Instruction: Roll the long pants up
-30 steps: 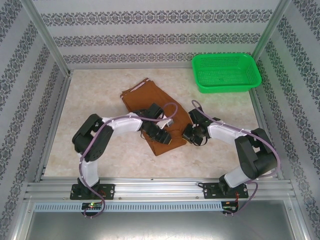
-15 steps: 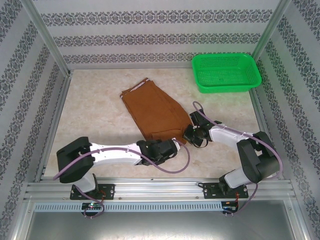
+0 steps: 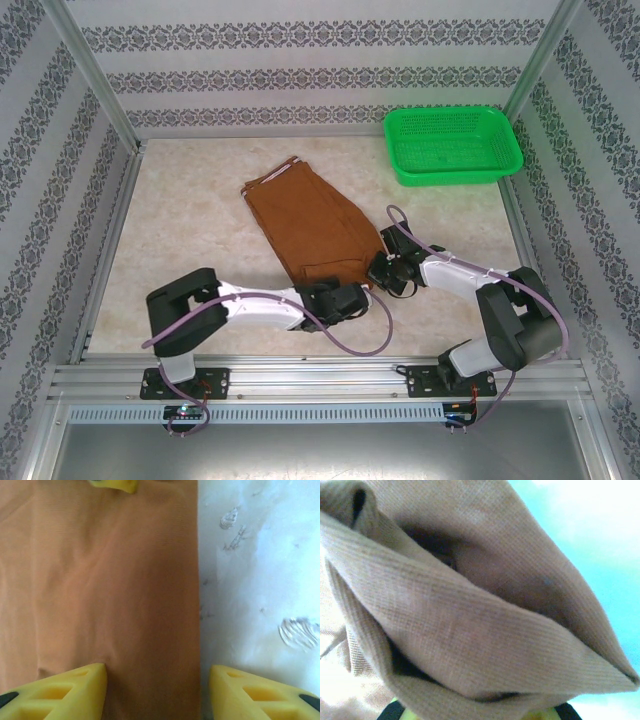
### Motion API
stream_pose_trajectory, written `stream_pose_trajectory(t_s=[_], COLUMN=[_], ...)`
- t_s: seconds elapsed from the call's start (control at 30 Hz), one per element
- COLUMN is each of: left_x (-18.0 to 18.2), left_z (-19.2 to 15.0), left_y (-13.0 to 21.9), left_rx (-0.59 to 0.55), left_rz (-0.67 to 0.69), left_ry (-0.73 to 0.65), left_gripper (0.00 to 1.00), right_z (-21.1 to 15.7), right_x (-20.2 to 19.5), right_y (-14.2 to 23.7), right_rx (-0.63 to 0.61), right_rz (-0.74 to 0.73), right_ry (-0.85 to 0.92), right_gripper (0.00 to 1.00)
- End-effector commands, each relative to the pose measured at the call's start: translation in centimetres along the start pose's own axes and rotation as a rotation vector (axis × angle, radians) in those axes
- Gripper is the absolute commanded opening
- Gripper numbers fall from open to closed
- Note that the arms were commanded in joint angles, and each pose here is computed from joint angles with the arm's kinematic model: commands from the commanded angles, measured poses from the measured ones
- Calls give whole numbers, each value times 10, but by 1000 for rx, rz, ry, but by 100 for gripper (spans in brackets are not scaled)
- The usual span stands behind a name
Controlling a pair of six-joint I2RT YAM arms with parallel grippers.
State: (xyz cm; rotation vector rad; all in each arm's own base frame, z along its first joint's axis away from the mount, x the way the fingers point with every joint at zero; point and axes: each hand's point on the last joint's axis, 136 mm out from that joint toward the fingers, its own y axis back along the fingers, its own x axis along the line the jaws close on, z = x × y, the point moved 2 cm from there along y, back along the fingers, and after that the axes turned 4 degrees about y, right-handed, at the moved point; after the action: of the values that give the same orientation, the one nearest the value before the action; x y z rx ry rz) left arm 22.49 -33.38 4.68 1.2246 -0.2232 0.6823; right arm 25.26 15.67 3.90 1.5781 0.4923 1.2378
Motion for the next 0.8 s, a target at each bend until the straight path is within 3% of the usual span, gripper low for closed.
stream_pose_trajectory(t_s=[0.0, 0.3, 0.37, 0.4, 0.43, 0.47, 0.53, 0.7, 0.77], left_x=[0, 29, 26, 24, 19, 14, 9, -9, -13], left_z=[-8, -64, -71, -73, -75, -76, -75, -49, -29], left_y=[-24, -84, -90, -94, -96, -97, -97, -61, -34], left_rx=[54, 287, 323, 336, 348, 362, 377, 324, 284], left_rz=[-31, -91, -142, -155, -181, -207, -243, -436, -530], left_ry=[-17, 146, 167, 176, 174, 175, 197, 244, 278], left_gripper=[56, 51, 40, 31, 15, 7, 0, 0, 0], right_z=[-16, -13, -13, -13, -12, -12, -10, -4, 2], right_x=[-22, -17, -16, -15, -15, -14, -13, -3, 7], right_y=[-8, -3, -1, 0, 1, 1, 3, 7, 13], right_rx=[59, 43, 42, 42, 41, 40, 36, 29, 28], right_rz=[-90, -60, -52, -48, -44, -42, -35, 15, 46], right_ry=[-24, -34, -34, -37, -38, -38, -37, -30, -3], right_gripper=[0, 0, 0, 0, 0, 0, 0, 0, 15])
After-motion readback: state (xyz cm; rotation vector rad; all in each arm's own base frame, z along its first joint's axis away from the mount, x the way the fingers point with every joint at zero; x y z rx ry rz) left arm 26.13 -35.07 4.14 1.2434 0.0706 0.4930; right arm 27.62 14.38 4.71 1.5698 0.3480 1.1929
